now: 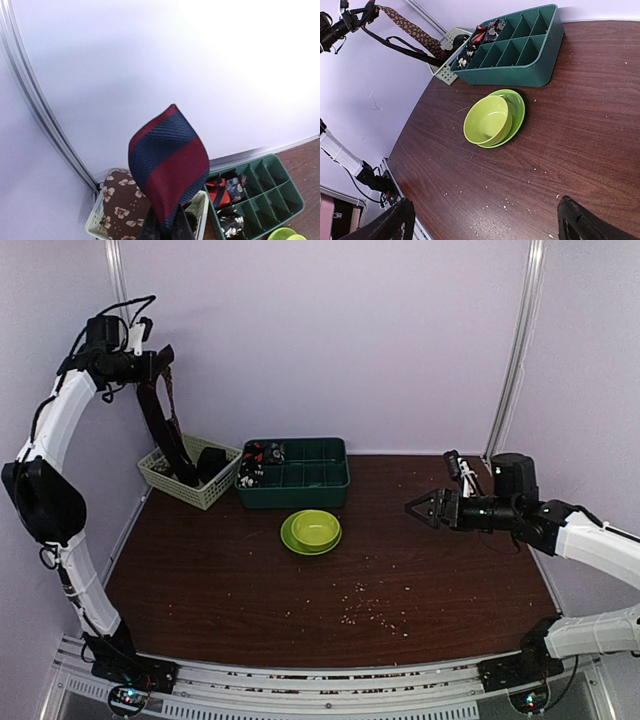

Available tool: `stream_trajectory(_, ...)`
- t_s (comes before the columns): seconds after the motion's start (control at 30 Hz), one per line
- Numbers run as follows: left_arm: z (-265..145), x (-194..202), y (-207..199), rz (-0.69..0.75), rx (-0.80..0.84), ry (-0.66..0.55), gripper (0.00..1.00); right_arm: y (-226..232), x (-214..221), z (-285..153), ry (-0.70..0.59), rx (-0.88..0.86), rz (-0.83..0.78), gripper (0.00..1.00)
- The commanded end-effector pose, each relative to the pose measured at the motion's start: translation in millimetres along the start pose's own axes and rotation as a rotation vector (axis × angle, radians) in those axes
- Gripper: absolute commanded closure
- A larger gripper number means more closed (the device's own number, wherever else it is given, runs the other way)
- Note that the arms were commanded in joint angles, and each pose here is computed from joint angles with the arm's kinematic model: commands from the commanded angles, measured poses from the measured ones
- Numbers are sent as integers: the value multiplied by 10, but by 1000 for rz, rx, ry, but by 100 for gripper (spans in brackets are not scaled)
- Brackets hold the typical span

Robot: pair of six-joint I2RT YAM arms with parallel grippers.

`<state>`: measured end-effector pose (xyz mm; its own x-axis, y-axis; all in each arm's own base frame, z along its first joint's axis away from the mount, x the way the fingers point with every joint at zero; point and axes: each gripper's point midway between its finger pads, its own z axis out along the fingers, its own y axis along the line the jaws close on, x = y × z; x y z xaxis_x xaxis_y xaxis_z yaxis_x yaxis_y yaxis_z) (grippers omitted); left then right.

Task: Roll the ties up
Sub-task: Pick up the tie from the bin, then put down the tie in the bin.

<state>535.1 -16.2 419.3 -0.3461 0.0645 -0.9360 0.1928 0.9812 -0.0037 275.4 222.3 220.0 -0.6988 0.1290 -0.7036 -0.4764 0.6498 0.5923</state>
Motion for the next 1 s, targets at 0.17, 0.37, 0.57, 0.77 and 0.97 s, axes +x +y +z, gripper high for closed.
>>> stream_trajectory(0.17, -220, -367, -265, -55, 135, -116, 100, 151, -108, -125, -40, -41, -9, 0)
stream_trajectory(0.37, 506, 249, -78, -61, 97, 34, 100, 80, -60, -83, -31, -23, 0, 0)
stream_trajectory(0.57, 1152, 624, 129, -68, 48, 109, 100, -31, -36, 50, 5, 13, 7, 1)
stream_trajectory(0.77, 1446, 1488, 268, -68, -15, 329, 58, -63, -55, 146, 17, 14, 15, 0)
stream_trajectory(0.97, 1112, 1796, 328, -62, -98, 383, 10, -51, -40, 192, 26, -8, 30, 0)
